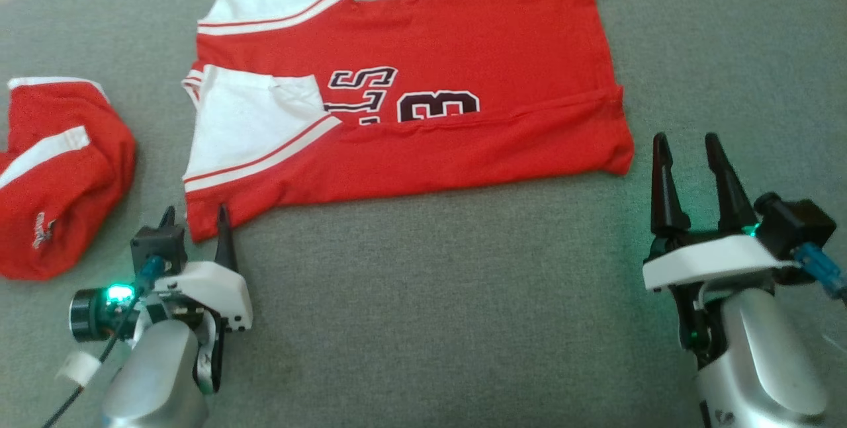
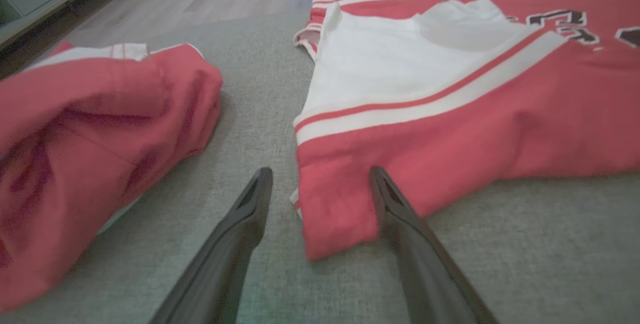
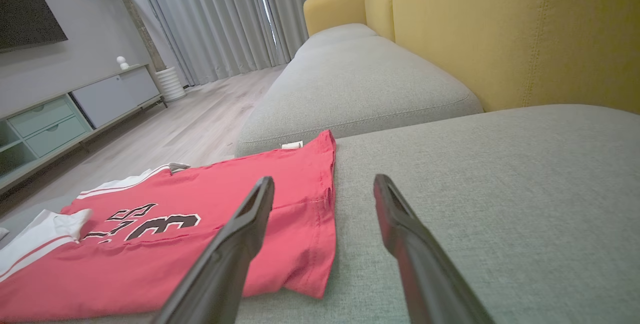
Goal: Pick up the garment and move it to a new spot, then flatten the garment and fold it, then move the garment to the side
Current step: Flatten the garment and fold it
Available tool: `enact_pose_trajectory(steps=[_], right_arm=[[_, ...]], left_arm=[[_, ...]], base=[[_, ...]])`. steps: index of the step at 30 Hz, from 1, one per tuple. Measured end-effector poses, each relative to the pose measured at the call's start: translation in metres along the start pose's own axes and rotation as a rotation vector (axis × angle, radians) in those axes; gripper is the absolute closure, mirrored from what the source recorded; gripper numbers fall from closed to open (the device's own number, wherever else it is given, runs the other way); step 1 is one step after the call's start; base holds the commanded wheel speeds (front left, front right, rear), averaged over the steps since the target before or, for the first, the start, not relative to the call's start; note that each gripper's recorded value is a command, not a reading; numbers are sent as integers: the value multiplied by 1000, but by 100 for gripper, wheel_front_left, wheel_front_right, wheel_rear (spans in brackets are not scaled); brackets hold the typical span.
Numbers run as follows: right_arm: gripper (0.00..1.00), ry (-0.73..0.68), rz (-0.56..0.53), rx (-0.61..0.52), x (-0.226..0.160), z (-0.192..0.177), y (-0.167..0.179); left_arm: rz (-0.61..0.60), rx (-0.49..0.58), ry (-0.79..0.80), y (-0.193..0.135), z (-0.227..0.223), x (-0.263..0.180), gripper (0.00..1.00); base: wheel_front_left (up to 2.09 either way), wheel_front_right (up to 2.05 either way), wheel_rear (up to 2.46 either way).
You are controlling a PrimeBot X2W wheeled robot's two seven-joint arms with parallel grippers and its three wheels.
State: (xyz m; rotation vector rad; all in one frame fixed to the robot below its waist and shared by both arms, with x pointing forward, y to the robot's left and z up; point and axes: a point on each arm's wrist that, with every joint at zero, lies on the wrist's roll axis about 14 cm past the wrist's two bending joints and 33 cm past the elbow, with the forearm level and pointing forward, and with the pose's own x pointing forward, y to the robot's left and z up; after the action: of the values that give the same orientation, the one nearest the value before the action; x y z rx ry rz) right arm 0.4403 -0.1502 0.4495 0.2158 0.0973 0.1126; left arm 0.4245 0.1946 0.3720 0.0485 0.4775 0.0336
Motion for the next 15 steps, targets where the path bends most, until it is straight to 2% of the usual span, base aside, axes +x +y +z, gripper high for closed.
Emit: enact_pose_trajectory(steps=[8,9,10,15], right_arm=[[0,-10,-15,-1,7,2,-7],[0,-8,-16,-1,7,1,-7],[0,-6,-16,-1,7,1,-7],[0,7,-12,1,8,-4,-6]], left_arm=[[-59,47,91,-7,-9,20,0],[-63,53,99,-8,-9,21,55],[-74,56,108,-10,-10,22,100],[-114,60,106,-18,-8,22,100]], base=[[0,0,0],[0,0,0],[0,0,0],[0,0,0]])
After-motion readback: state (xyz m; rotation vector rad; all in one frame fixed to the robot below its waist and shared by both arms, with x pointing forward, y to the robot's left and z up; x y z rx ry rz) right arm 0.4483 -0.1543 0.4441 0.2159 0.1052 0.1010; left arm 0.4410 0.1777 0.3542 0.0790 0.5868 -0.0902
